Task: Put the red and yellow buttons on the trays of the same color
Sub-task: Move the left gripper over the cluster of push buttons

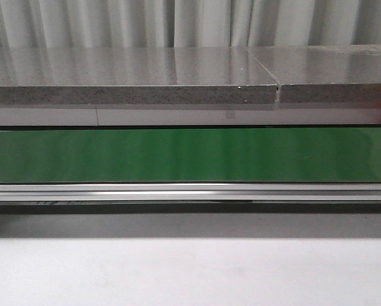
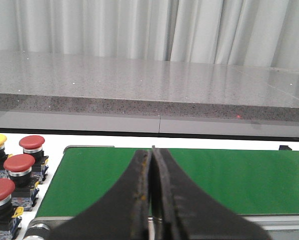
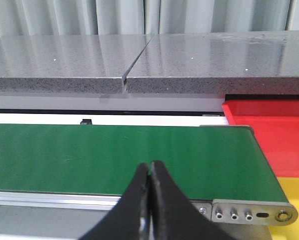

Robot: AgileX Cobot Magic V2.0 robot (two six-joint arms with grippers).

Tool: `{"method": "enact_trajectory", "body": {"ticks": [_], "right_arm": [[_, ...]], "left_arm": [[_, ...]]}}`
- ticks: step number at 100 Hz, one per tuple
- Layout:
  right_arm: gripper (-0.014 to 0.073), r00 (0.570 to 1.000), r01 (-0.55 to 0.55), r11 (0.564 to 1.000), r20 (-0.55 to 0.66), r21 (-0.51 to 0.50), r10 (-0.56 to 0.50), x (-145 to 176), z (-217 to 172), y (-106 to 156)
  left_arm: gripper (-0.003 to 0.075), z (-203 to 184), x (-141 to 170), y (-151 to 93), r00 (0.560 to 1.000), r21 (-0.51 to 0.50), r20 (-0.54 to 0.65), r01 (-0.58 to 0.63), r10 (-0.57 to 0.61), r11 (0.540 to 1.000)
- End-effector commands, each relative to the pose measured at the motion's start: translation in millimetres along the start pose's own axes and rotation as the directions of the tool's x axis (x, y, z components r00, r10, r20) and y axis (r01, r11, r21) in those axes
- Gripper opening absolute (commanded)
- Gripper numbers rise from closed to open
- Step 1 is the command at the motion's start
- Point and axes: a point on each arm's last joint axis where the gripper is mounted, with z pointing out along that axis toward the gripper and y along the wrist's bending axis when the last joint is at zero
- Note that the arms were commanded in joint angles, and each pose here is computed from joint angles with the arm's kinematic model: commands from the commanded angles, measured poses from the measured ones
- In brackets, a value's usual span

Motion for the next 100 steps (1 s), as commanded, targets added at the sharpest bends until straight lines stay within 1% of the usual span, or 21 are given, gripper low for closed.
{"method": "enact_trajectory", "body": {"ticks": [1,33,52,63,70,78,94,100], "right_arm": [[-0.0067,0.993,0.010,1.000,0.119,0.002,-0.011,-14,-3,0],[-0.0067,0.993,0.010,1.000,0.119,0.002,-0.011,-14,-3,0],[-0.0067,0.993,0.010,1.000,0.119,0.002,-0.011,-14,-3,0],[-0.0067,0.993,0.010,1.000,0.119,0.002,-0.011,-14,-3,0],[-0.0067,0.993,0.010,1.000,0.119,0.002,-0.011,-14,-3,0],[-0.0067,0.993,0.010,1.000,0.119,0.002,-0.011,-14,-3,0],[-0.0067,0.993,0.010,1.000,0.119,0.002,-0.011,-14,-3,0],[-0.0067,0.993,0.010,1.000,0.119,0.002,-0.011,-14,-3,0]], "left_arm": [[-0.0019,-1,7,0,0.998,0.013,0.061,0.011,-0.012,1.000],[-0.0019,-1,7,0,0.998,0.013,0.061,0.011,-0.012,1.000],[-0.0019,-2,-1,-1,0.994,0.020,0.106,0.011,-0.013,1.000],[-0.0019,-3,-12,-2,0.990,0.024,0.138,0.026,-0.029,0.999],[-0.0019,-5,-24,-3,0.984,0.033,0.160,0.076,-0.080,0.997],[-0.0019,-6,-38,-4,0.981,0.037,0.147,0.121,-0.125,0.992],[-0.0019,-7,-65,-7,0.992,0.017,0.035,0.121,-0.121,0.993],[-0.0019,-7,-80,-9,0.994,0.010,0.006,0.110,-0.110,0.994]]}}
